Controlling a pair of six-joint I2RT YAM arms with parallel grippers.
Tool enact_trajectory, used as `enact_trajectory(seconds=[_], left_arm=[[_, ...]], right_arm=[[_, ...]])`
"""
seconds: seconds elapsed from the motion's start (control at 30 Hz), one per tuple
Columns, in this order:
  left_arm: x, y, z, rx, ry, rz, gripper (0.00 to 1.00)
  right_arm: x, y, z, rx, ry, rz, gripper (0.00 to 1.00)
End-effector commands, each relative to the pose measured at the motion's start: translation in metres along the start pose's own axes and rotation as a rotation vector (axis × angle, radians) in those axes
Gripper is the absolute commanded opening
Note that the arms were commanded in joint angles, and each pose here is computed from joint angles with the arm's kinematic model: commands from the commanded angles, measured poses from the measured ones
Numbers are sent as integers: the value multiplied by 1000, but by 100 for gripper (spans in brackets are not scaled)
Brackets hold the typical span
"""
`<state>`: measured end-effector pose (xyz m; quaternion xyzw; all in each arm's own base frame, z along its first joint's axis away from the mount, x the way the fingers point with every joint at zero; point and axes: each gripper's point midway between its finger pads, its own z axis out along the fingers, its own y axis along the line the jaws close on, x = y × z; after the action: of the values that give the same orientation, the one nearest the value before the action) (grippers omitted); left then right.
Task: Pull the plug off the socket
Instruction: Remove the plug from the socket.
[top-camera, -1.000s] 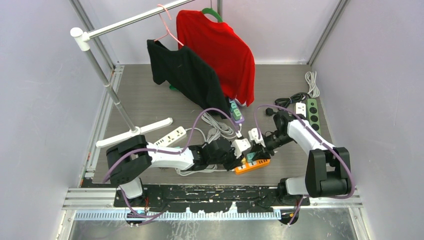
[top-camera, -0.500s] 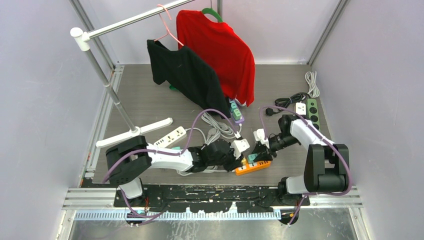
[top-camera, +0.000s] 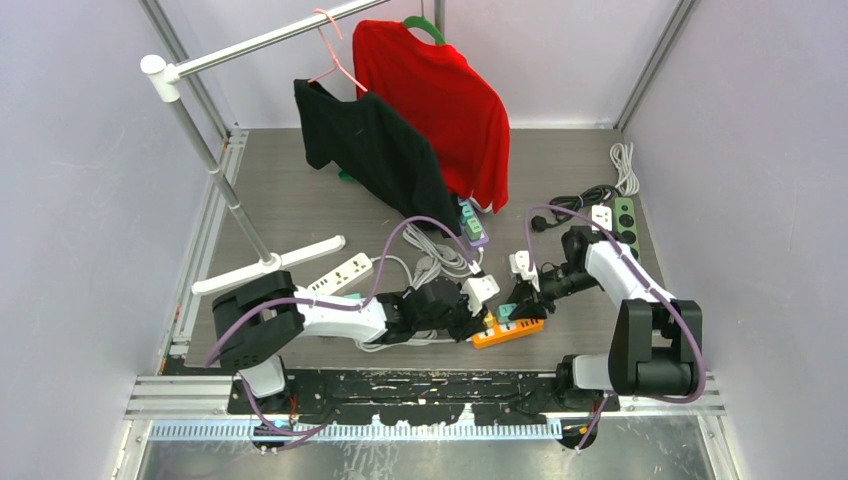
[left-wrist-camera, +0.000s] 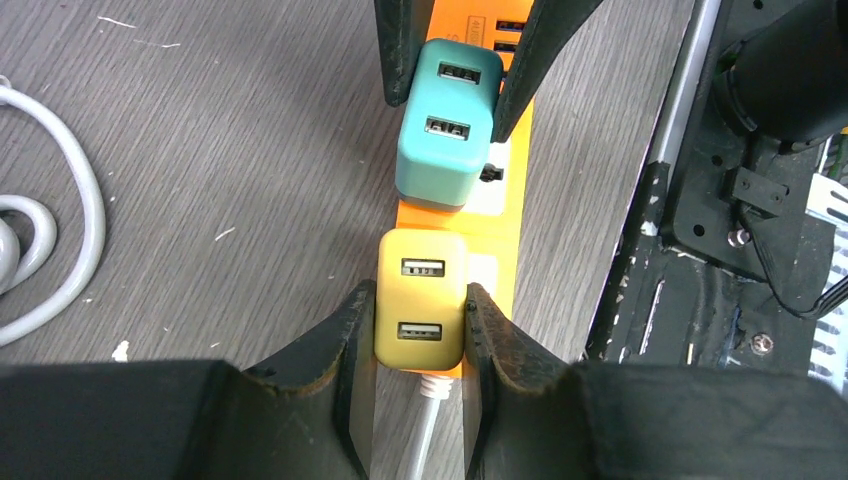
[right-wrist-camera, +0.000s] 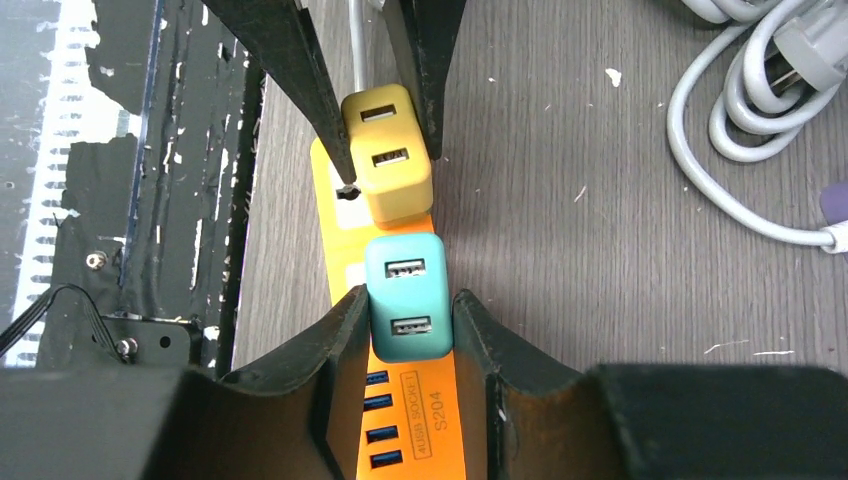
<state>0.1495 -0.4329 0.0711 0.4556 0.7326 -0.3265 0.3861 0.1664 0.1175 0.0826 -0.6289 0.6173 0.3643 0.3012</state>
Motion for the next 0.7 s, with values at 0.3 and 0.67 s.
enact_trajectory(seconds=[0.3, 0.67], left_arm=[[70, 13, -1, -55, 233, -29, 0], [69, 17, -8, -89, 221, -49, 0]], right_arm=[[-34, 16, 11, -73, -53, -104, 1], [-20, -1, -26, 83, -96, 38, 1]])
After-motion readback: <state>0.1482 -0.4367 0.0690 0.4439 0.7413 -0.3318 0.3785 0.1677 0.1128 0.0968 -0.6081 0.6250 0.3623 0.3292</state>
